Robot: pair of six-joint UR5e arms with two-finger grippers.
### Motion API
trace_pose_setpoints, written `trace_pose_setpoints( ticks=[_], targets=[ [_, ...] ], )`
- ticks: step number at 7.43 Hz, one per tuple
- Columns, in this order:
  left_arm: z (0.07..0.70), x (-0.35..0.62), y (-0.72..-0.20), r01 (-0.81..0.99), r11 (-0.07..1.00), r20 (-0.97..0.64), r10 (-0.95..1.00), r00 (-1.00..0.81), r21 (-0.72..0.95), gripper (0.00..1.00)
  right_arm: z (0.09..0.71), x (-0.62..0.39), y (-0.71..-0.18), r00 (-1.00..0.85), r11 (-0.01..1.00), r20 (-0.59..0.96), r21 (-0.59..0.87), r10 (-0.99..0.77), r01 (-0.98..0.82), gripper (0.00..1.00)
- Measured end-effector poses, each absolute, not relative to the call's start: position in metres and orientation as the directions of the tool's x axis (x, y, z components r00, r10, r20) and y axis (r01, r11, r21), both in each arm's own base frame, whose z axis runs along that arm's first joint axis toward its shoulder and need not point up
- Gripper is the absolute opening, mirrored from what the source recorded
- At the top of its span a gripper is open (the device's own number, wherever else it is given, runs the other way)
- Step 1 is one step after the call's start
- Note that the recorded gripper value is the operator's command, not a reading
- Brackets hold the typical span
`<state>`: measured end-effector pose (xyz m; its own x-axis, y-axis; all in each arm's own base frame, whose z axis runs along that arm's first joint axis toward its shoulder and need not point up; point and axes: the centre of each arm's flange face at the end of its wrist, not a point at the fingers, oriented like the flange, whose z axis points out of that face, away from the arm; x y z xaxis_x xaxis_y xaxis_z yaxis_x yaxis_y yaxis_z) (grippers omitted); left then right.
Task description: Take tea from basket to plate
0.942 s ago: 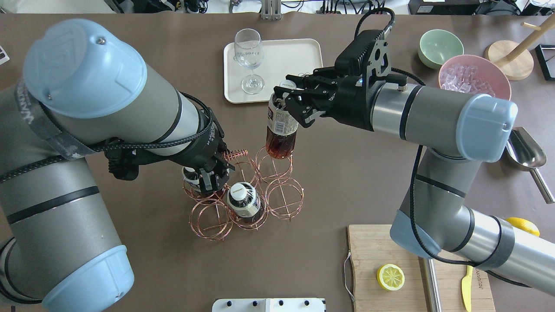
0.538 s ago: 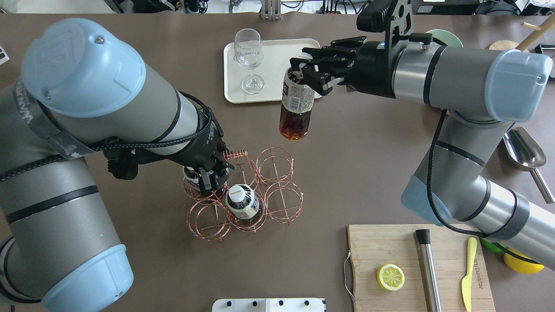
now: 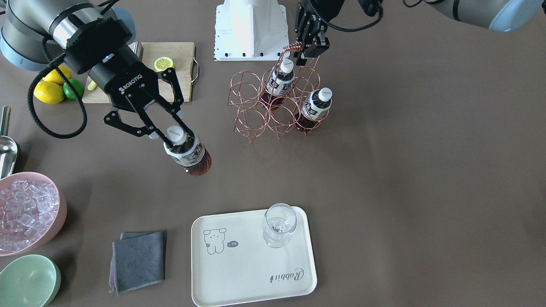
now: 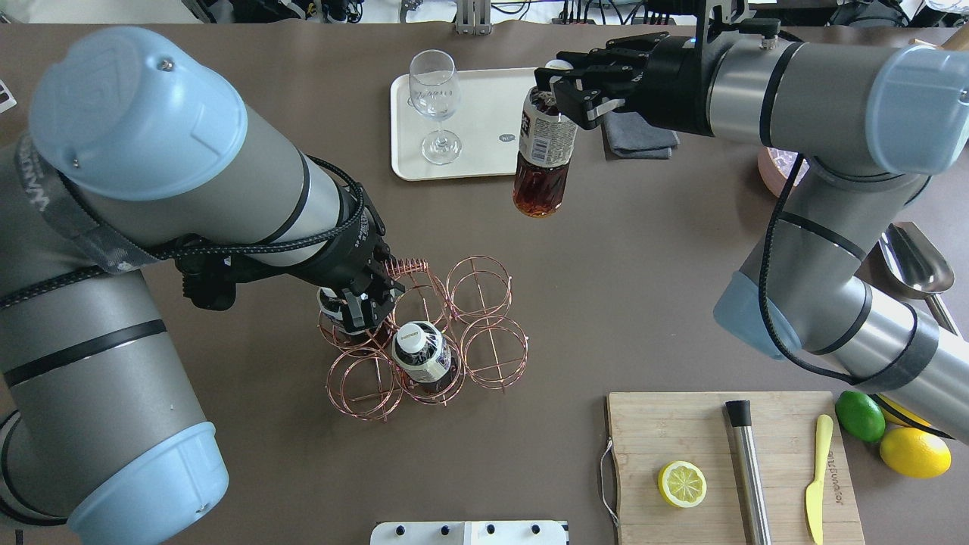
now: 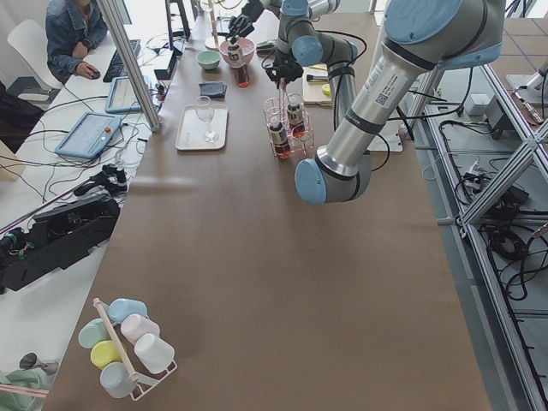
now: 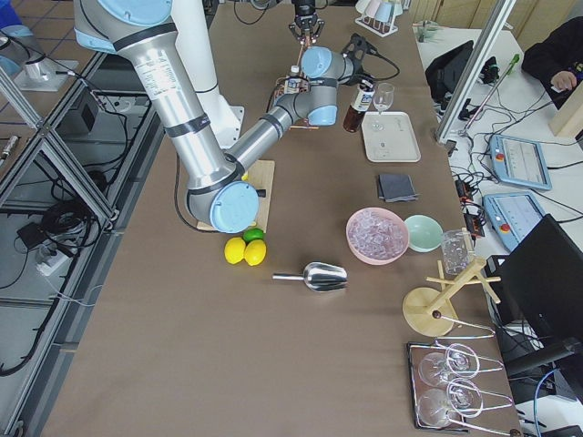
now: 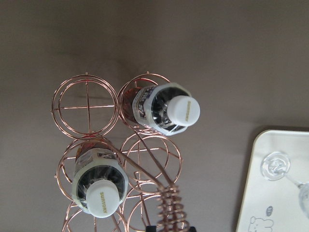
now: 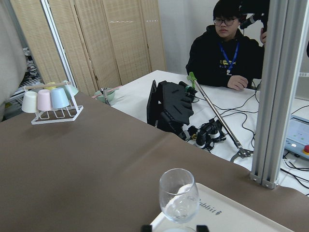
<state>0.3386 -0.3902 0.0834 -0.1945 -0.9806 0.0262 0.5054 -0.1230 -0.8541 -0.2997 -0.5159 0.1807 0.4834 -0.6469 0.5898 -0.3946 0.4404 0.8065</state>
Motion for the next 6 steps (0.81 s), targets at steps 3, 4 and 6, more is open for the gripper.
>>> trace_pose_setpoints(
  ticks=[3,4,6],
  targets=[
    [0.136,0.197,-0.466,0.517,-0.071,-0.031,-0.982,-0.185,-0.853,0.00,0.208,-0.298,-0.577,0.600,0.440,0.599,0.799,-0.529,-0.410,0.00],
    [0.170,0.140,-0.484,0.527,-0.054,-0.052,-0.982,-0.184,-0.848,0.00,0.211,-0.306,-0.596,0.626,0.440,0.607,0.792,-0.490,-0.423,0.00],
    [0.234,0.061,-0.494,0.555,-0.022,-0.090,-0.981,-0.174,-0.831,0.00,0.211,-0.325,-0.631,0.646,0.438,0.640,0.764,-0.416,-0.475,0.00]
  ],
)
